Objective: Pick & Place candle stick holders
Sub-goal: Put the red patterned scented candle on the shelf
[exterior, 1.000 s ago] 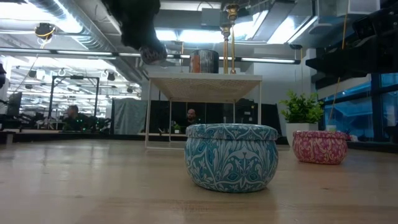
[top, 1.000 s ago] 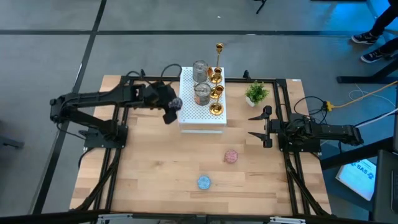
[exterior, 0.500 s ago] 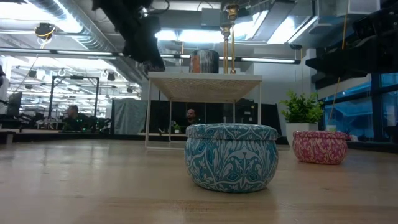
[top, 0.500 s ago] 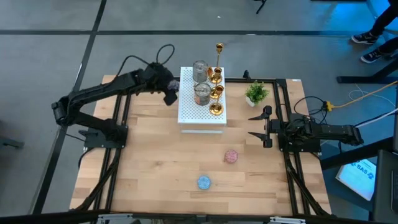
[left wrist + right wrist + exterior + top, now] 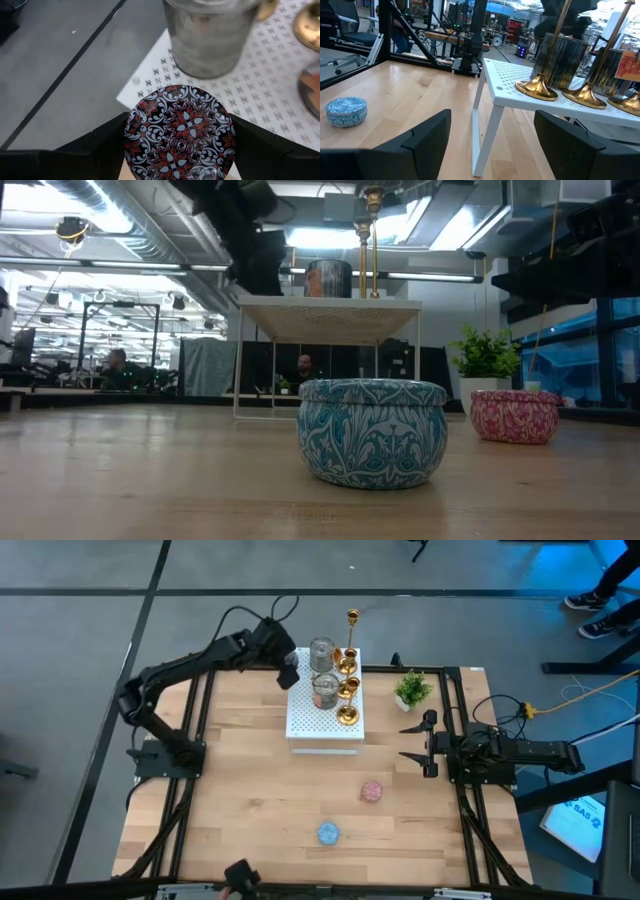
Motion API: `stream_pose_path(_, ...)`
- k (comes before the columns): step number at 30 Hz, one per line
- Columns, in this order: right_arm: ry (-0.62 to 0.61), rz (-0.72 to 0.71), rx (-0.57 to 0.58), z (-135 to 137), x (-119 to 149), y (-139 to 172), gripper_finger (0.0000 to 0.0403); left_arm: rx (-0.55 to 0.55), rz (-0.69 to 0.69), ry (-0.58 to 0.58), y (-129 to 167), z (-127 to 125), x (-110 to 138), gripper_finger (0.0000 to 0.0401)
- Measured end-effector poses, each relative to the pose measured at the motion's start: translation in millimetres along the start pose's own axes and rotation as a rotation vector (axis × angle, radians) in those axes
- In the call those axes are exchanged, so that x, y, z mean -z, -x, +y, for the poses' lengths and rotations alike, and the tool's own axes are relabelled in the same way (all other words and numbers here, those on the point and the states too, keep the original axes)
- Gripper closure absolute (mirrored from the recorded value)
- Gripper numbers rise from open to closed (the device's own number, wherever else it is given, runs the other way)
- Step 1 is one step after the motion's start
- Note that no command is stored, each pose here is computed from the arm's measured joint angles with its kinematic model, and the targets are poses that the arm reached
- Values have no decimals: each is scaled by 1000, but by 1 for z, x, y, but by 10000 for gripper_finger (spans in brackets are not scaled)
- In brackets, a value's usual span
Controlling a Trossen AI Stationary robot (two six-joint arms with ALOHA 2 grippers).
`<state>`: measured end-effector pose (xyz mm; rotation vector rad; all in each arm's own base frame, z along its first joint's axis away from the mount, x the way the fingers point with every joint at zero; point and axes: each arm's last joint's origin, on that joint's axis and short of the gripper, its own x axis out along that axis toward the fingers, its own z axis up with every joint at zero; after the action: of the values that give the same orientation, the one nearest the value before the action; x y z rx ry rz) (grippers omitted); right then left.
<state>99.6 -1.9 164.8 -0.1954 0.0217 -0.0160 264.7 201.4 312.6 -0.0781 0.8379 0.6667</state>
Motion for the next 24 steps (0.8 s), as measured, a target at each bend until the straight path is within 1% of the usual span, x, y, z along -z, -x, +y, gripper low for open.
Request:
stream_pose_path(9, 0, 0, 0, 0, 0, 0, 112, 0, 48, -12, -24, 3, -19, 113)
stream_pose_path(18, 0, 0, 0, 0, 0, 0, 112, 4, 93, -42, -50, 1, -27, 113)
stream_pose_path(24, 0, 0, 0, 0, 0, 0, 112, 2, 81, -57, -53, 2, -30, 113)
